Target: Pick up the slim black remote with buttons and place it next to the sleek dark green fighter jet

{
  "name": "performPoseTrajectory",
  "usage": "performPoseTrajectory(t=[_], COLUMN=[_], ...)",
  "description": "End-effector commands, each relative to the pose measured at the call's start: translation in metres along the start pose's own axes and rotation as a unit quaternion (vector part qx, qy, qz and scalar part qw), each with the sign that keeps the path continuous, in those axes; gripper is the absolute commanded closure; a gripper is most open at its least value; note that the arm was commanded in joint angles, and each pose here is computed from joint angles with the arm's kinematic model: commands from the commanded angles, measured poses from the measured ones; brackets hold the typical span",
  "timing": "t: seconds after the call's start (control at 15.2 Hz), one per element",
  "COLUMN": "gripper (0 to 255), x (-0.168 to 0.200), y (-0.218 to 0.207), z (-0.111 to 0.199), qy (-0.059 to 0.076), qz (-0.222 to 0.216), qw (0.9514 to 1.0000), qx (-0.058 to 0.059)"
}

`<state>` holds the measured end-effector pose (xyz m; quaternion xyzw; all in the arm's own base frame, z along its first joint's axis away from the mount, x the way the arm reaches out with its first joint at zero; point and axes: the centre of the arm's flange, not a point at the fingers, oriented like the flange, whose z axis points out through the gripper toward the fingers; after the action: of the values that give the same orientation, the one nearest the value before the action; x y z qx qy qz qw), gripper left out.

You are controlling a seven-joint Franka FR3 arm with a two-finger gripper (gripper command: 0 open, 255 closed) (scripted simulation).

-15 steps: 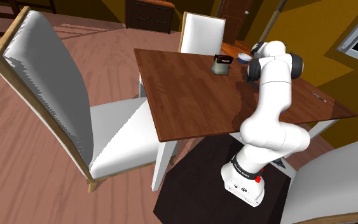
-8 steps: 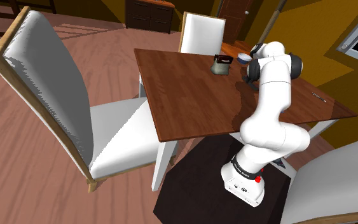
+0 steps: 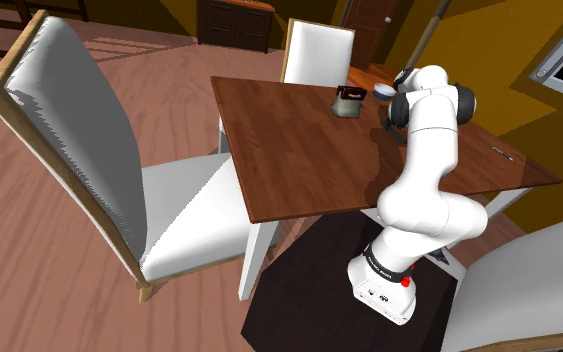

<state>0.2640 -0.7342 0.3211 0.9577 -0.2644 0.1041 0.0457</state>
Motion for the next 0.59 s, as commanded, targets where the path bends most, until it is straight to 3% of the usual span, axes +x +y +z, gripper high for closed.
performPoseTrajectory(t=[0.0,0.2,0.53], gripper=[0,0,0], x=[0.000,0.000,0.000], y=[0.000,0.000,0.000], z=[-0.013,-0.050,-0.050], qy=[0.000,0.000,0.000], qz=[0.000,0.000,0.000], qw=[1.0000,1.0000,1.0000], qx=[0.000,0.000,0.000])
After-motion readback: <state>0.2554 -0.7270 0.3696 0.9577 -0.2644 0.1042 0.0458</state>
